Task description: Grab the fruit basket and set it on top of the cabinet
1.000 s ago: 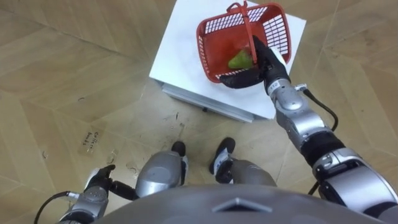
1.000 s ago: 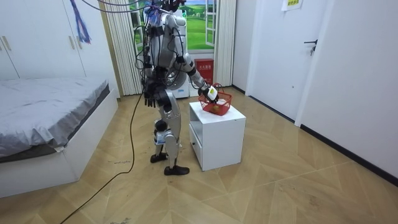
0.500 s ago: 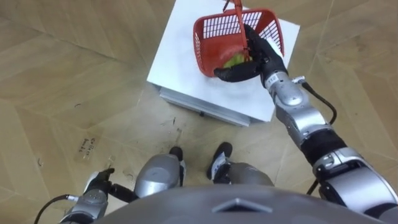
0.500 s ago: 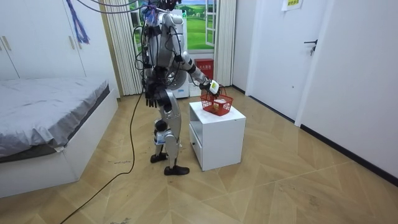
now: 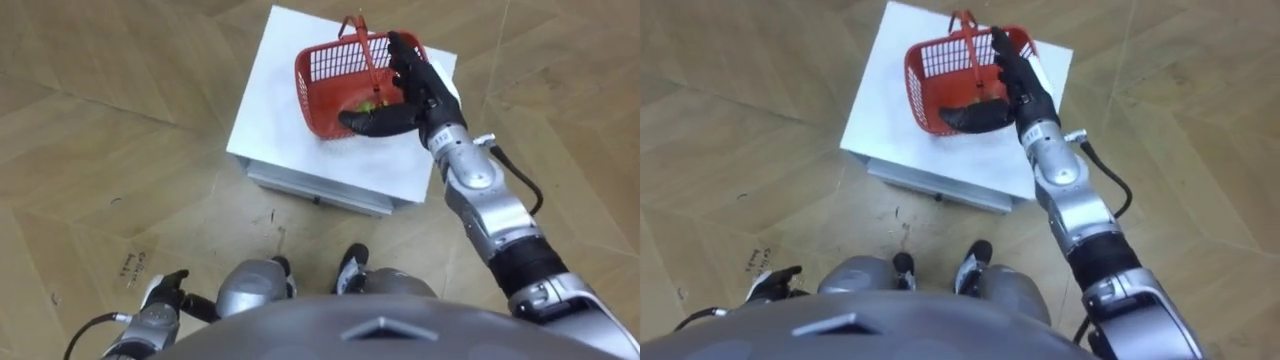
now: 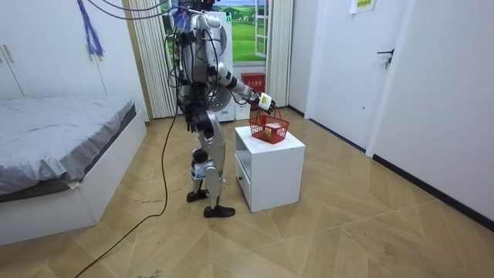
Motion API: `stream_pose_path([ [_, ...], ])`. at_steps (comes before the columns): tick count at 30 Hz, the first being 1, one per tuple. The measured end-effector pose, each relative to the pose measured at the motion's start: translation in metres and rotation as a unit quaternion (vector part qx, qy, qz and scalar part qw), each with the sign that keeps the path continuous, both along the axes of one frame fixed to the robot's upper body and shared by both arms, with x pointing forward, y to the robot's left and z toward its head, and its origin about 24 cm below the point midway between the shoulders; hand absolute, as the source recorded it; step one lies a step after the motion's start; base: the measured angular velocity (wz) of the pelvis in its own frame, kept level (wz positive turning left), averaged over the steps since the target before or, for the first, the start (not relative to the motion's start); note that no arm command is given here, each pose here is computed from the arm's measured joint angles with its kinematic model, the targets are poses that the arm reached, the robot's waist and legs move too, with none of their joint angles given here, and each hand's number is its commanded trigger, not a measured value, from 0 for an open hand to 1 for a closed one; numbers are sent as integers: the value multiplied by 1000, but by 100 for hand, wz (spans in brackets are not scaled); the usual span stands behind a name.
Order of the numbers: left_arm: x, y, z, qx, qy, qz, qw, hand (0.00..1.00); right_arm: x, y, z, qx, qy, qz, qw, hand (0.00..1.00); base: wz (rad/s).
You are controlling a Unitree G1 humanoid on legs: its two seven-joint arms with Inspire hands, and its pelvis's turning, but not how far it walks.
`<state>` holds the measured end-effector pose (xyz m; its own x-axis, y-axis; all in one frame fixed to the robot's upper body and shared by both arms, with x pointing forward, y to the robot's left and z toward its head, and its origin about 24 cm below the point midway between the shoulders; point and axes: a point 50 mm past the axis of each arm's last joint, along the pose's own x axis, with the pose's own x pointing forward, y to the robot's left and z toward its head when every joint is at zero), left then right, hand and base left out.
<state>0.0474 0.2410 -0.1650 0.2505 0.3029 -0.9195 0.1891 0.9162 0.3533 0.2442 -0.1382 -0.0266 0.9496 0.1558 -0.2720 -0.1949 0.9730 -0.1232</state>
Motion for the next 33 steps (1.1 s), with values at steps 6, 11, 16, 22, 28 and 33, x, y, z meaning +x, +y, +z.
stream_pose_path([
  [6,5,-2,3,3,-32,0,999,0,-10,-10,7,-32,-36,-37,998,0,-12],
  [11,1,2,4,-4,-50,57,997,0,-28,-33,-4,-70,-23,-93,993,0,-9],
  [16,-6,6,5,9,-55,80,995,0,-55,-61,-33,-159,38,-118,980,0,-9],
  [22,-4,9,7,19,-67,88,994,0,-116,-92,-89,-224,204,-130,944,0,0],
  [28,-6,12,8,26,-65,84,994,0,-175,-116,-117,-222,339,-169,899,0,5],
  [33,-12,12,6,28,-49,85,995,0,-201,-111,-131,-162,423,-191,871,0,2],
])
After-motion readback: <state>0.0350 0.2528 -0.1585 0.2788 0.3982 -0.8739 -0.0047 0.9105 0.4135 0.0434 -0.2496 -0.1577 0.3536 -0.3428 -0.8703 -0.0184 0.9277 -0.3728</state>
